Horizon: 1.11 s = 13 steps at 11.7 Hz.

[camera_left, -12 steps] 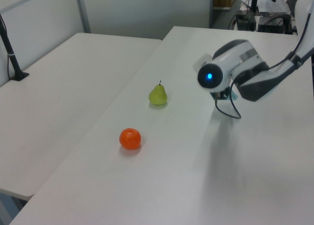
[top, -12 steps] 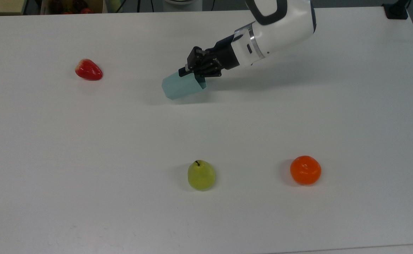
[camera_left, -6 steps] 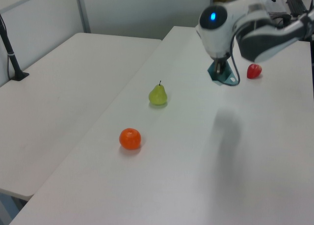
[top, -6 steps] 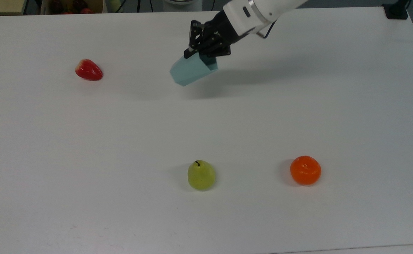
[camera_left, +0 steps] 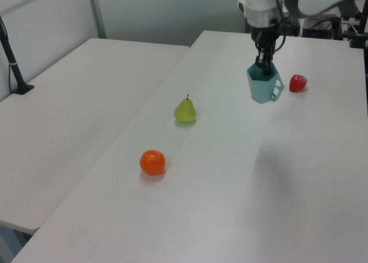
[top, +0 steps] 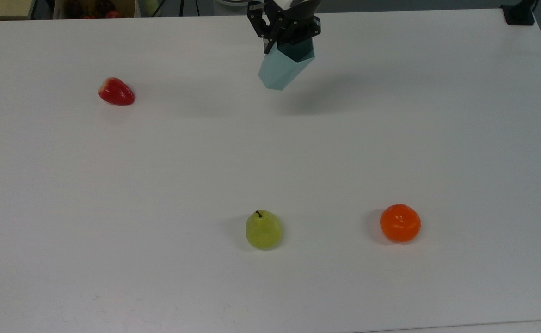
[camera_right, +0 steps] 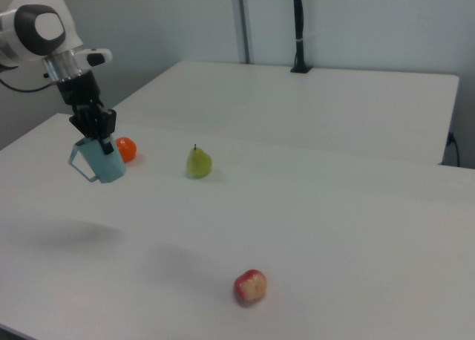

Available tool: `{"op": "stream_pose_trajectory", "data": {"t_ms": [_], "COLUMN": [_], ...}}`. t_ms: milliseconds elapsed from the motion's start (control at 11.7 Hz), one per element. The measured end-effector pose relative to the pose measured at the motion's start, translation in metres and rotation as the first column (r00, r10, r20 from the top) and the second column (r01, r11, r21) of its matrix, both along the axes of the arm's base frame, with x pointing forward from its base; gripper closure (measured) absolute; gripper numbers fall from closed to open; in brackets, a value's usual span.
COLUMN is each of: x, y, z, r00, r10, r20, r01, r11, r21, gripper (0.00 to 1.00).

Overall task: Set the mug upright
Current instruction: 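Lift the mug by its rim and swing it upright, then lower the upright mug onto the table base-first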

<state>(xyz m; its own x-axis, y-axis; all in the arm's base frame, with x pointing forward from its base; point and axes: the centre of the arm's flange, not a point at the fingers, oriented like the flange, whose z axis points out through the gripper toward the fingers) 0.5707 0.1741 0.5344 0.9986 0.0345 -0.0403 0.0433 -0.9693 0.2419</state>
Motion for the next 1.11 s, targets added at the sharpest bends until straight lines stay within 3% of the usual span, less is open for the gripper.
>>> {"op": "stream_pose_trajectory", "data": {"t_ms": [171,342,513,855,1112], "x": [0.008,0.016,0.023,0.045,0.057], "y": [-0.023,-0.043,-0.047,-0.048,-0.048], "z": [0.003,0.0,-0.017,-0.087,-0.123], "r00": [1.0,0.993,0.967,0.884,0.868], "r10": [0.018,0.115,0.255,0.468,0.497], "r20": [-0.024,-0.03,-0.007,-0.005,-0.009], "r01": [-0.014,-0.105,-0.244,-0.447,-0.474], "r11": [0.989,0.965,0.933,0.847,0.832], "r21": [0.147,0.239,0.265,0.287,0.287], "gripper": [0.94,0.94,0.94,0.94,0.94]}}
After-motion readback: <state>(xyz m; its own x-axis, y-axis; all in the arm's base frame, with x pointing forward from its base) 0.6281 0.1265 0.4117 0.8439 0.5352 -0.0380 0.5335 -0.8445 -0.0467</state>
